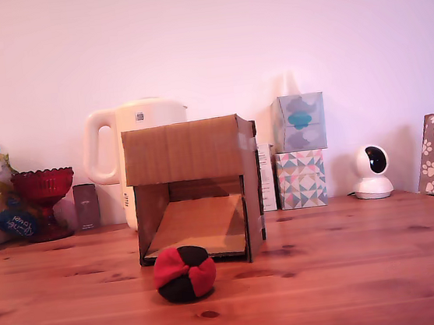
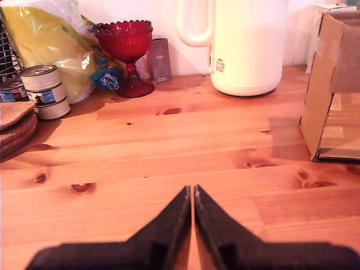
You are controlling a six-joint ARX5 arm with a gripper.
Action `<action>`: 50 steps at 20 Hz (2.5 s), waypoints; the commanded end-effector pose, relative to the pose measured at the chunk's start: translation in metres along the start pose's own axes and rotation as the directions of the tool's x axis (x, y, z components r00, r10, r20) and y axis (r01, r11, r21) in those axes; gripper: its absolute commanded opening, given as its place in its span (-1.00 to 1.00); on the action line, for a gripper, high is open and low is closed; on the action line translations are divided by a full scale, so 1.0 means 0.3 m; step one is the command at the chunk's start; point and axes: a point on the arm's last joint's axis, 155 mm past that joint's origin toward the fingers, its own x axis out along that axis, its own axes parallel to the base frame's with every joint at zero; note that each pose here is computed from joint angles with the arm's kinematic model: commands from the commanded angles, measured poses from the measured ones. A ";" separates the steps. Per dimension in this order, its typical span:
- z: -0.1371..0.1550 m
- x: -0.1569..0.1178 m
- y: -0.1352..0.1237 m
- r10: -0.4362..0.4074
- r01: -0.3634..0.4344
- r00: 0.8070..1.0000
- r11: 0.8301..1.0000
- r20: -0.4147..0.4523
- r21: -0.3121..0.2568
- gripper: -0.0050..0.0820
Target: Drop the footbag into the cardboard dice tower
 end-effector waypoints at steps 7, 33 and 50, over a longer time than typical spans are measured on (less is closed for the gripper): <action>-0.029 0.007 -0.002 -0.003 0.003 1.000 1.000 -0.012 -0.010 -0.94; 0.017 -0.014 -0.582 -0.618 0.631 0.743 0.775 -0.257 -0.043 -0.94; -0.091 0.150 -0.737 -0.642 0.664 0.717 0.748 -0.272 -0.017 0.91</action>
